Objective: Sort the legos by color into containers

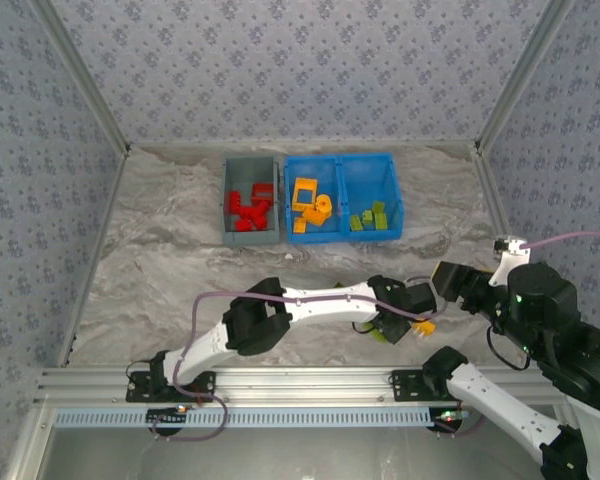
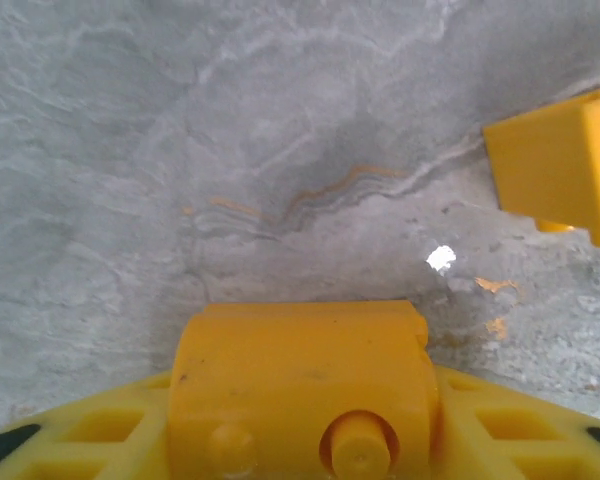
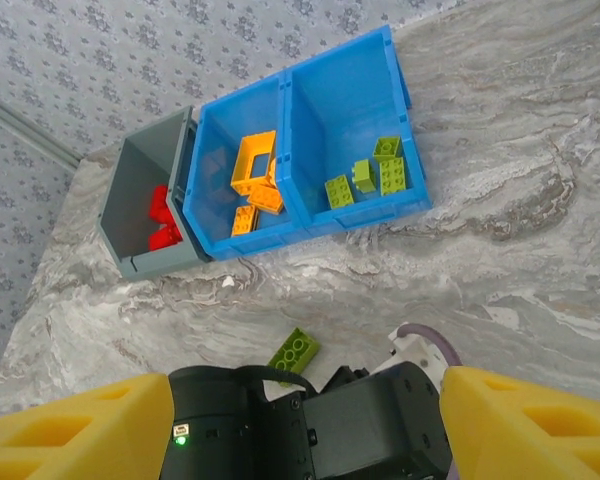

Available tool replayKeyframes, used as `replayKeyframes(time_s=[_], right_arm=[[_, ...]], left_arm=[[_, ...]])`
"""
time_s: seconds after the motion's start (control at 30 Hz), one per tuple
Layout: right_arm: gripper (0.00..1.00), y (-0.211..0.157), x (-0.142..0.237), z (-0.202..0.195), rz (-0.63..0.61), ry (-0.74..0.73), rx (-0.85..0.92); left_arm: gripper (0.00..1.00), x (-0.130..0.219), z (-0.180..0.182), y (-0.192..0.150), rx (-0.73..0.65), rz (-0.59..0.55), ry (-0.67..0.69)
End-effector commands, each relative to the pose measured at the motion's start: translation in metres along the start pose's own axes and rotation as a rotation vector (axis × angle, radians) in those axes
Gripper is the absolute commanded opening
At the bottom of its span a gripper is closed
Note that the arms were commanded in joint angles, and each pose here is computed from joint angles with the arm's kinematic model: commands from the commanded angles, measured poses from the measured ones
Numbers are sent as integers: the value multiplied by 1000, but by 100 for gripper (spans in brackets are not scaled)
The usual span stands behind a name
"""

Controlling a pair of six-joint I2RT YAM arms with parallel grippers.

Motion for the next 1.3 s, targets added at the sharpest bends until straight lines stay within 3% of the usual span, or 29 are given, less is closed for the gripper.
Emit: replayKeyframes(time_s=[0.0,0.2,0.37,0.5,0.63,0.83,1.1,1.27], right_arm=[[73,-2,-1,0,5,13,-13],[73,-3,-6,1,19,6,8],[73,-6,-26,10,66,16,38],[72,-15,-65,26,163,45,112],[70,-33,-113,38,269,70,121],[69,-49,-148,54,299,36,171],[69,-72,-165,61,332,7,194],[69,-74,-165,60,331,3,187]], left_arm=[[40,6,1,7,7,-38,26],[36,62,32,21,101,-169,53],[36,127,87,21,203,-282,91],[36,152,142,12,301,-311,113],[36,156,201,2,397,-313,136],[36,138,271,6,514,-304,109],[35,109,316,40,534,-329,126],[35,93,337,65,467,-350,175]])
Point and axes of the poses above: each hand's point on the last joint's axis, 136 mm out from that joint toward the fingers, its own x axis back along the fingers, its own z axis along the line the jaws close on, y = z × x, the point moved 9 cm from there along x, back along the fingers, and after that the axes turned 7 degrees about -x, right-handed, at the moved point
